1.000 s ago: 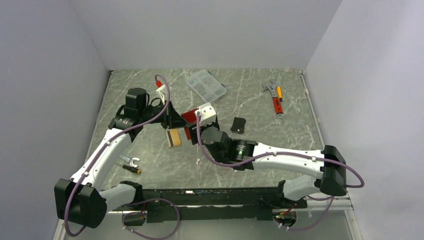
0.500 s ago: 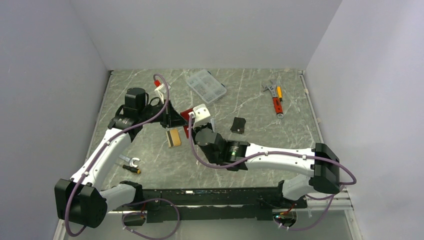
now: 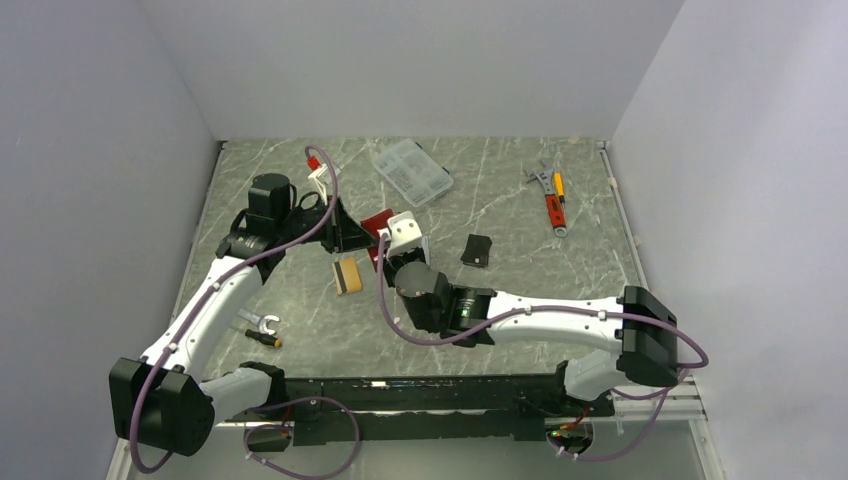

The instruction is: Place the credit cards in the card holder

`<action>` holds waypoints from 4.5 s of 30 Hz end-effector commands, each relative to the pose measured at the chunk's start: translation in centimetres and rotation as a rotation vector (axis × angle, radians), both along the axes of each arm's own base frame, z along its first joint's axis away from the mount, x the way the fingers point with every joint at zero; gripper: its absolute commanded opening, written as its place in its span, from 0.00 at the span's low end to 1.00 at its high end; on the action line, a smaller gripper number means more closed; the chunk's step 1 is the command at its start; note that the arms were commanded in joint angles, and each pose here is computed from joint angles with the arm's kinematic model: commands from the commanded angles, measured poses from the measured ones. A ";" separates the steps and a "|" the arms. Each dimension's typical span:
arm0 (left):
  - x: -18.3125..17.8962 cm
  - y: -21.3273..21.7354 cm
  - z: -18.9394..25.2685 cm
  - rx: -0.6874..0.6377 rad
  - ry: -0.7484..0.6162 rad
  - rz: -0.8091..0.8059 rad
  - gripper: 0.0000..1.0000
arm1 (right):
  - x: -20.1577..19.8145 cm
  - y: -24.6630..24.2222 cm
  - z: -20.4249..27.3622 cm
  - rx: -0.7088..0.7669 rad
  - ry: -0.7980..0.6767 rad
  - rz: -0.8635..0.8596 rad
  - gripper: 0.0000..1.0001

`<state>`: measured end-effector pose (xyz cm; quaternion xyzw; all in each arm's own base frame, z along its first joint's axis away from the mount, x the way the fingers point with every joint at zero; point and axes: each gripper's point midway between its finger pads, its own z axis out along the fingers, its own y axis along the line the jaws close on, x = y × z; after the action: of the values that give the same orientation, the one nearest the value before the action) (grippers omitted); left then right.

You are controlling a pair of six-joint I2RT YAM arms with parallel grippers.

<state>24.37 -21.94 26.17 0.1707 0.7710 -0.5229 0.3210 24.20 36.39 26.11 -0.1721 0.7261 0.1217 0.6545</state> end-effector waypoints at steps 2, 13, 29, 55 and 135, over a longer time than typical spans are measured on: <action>-1.8 -0.2 1.3 -0.038 -0.011 -0.062 0.00 | 1.3 -3.1 2.5 0.080 -0.070 -0.138 0.00; -1.7 -0.3 1.2 -0.037 -0.003 -0.062 0.00 | 1.8 -4.4 2.6 0.127 -0.044 -0.157 0.00; -0.9 -0.1 0.8 -0.013 0.003 -0.030 0.00 | -1.5 -1.5 3.0 0.134 0.011 0.033 0.61; -1.6 -0.2 1.4 -0.035 -0.006 -0.054 0.00 | 0.9 -0.1 0.4 0.016 -0.067 -0.089 0.00; 2.4 4.0 -8.9 0.452 -0.197 -0.130 0.81 | 3.7 -10.1 -6.5 0.086 0.420 -0.077 0.67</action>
<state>23.66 -21.25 12.38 0.3014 0.8452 -0.3838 0.2179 26.37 22.12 17.06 -0.0666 0.8578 0.0903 0.5015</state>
